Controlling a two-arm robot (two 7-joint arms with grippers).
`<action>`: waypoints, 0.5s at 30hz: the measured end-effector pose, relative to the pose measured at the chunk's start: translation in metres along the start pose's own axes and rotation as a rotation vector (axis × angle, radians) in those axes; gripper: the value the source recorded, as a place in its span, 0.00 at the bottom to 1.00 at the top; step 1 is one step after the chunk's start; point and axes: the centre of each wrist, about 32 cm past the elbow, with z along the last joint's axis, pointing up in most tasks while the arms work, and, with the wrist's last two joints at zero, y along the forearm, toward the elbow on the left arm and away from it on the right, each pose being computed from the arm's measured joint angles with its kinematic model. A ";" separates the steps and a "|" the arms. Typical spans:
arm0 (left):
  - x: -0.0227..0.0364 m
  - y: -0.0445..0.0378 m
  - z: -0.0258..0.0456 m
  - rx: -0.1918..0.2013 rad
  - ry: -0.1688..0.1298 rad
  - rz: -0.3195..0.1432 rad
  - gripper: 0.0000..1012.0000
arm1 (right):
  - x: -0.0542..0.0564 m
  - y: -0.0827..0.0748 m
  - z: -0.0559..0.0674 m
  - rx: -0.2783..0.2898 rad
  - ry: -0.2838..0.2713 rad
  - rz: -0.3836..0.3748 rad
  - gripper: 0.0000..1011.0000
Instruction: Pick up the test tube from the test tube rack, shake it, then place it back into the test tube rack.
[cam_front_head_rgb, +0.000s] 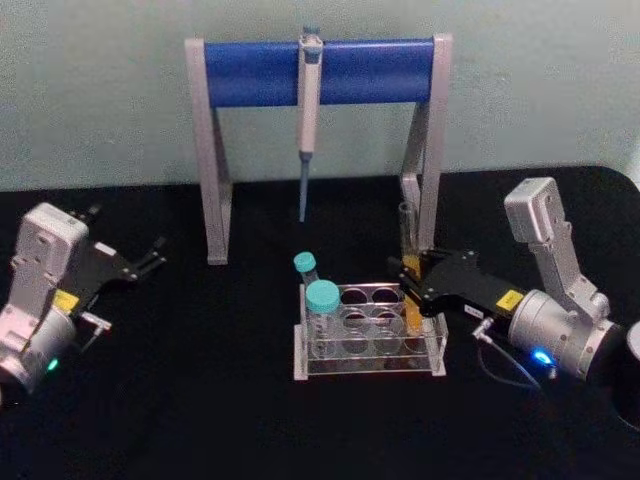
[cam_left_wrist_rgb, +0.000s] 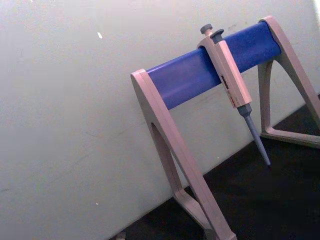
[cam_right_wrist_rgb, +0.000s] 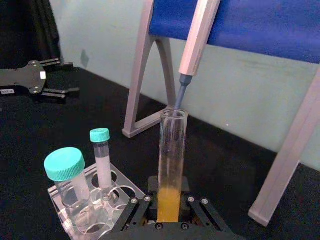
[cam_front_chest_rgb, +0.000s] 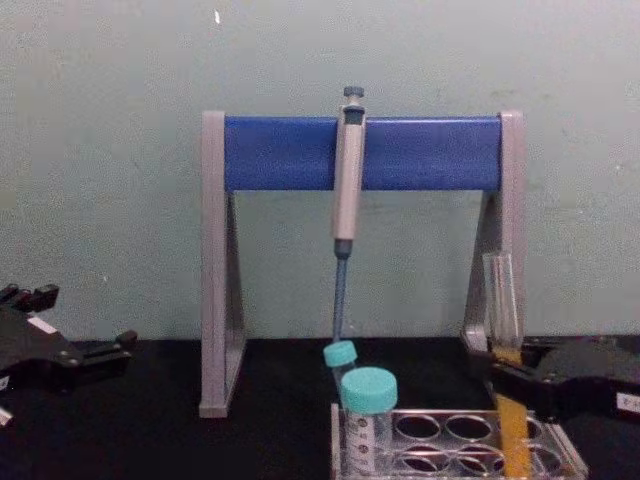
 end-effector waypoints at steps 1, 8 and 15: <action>0.0000 0.0000 0.0000 0.000 0.000 0.000 0.99 | 0.000 -0.001 0.000 0.004 -0.002 -0.003 0.23; 0.0000 0.0000 0.0000 0.000 0.000 0.000 0.99 | -0.004 -0.008 -0.004 0.051 -0.029 -0.032 0.23; 0.0000 0.0000 0.0000 0.000 0.000 0.000 0.99 | -0.005 -0.011 -0.004 0.091 -0.038 -0.042 0.23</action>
